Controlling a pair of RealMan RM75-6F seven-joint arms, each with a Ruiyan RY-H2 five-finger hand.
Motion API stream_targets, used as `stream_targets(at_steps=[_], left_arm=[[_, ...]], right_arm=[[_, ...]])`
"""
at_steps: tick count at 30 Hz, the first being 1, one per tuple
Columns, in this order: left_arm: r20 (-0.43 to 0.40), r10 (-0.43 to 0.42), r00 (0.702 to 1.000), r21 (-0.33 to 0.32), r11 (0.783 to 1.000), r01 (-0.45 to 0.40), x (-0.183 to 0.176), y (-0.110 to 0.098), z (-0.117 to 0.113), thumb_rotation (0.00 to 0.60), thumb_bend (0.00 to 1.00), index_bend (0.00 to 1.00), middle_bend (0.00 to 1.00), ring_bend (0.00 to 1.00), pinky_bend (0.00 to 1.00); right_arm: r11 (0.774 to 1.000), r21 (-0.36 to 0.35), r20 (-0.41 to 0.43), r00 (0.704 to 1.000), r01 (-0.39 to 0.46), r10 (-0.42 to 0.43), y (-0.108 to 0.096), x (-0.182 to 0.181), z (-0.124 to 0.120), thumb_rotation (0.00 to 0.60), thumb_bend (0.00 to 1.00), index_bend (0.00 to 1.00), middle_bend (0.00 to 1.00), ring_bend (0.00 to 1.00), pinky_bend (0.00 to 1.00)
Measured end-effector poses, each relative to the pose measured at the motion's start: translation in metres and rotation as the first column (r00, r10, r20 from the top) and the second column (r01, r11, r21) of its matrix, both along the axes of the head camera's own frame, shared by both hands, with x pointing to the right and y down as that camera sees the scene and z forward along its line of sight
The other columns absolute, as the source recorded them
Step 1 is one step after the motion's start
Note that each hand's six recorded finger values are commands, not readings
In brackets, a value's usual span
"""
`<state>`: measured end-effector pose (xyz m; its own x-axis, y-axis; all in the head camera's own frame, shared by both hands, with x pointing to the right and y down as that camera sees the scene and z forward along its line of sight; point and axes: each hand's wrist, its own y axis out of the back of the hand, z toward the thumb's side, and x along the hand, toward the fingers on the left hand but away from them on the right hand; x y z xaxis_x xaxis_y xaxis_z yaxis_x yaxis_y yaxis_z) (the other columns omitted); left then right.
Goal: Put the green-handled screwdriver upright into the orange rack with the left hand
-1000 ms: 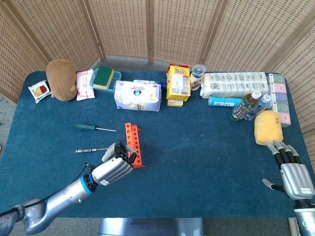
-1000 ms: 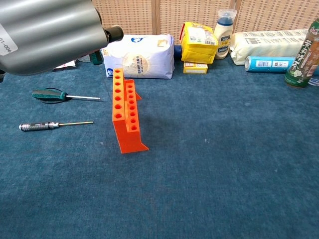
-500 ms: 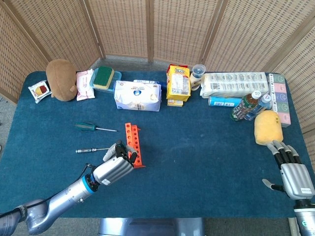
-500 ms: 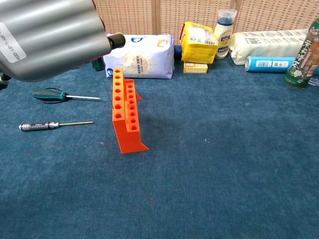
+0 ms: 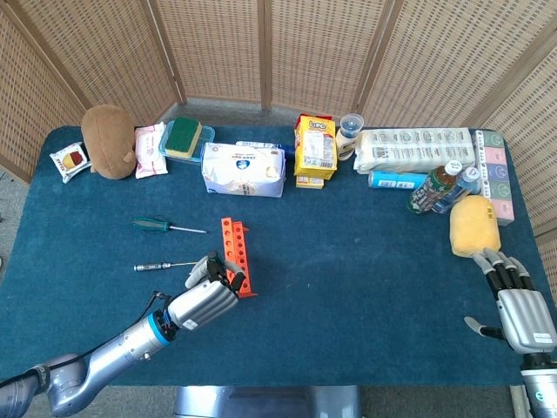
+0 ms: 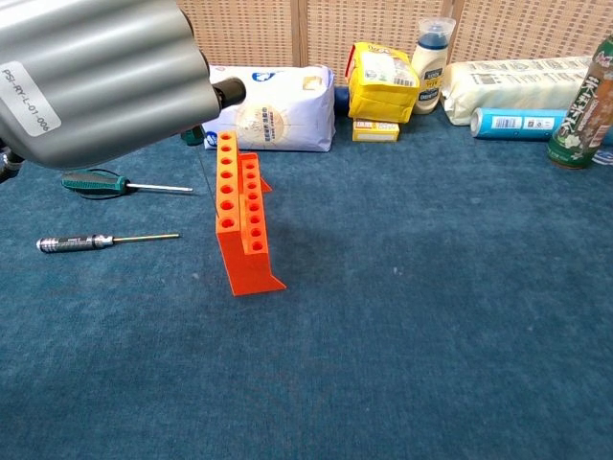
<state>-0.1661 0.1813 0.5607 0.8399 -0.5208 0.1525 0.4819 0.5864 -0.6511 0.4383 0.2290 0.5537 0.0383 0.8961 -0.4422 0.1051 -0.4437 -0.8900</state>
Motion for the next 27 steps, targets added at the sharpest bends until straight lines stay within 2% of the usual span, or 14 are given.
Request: stream_targets(at_steps=[12,27], left_arm=[[0.023,0.034,0.999,0.008,0.999,-0.034,0.0092,0.0087,0.0063,0.600,0.35,0.52,1.00,0.98,0.96],[0.039,0.028,0.999,0.021,0.999,-0.029,0.0087,0.0082,0.0088,0.600,0.34,0.52,1.00,0.98,0.96]], right_arm=[[1.000,0.002,0.003,1.000,-0.005,0.005,-0.0009,0.0017,-0.0008,0.600,0.02,0.07,0.03,0.03,0.00],[1.000,-0.003,0.001,1.000,-0.004,0.004,-0.0005,0.0011,0.0006,0.600,0.02,0.07,0.03,0.03,0.00]])
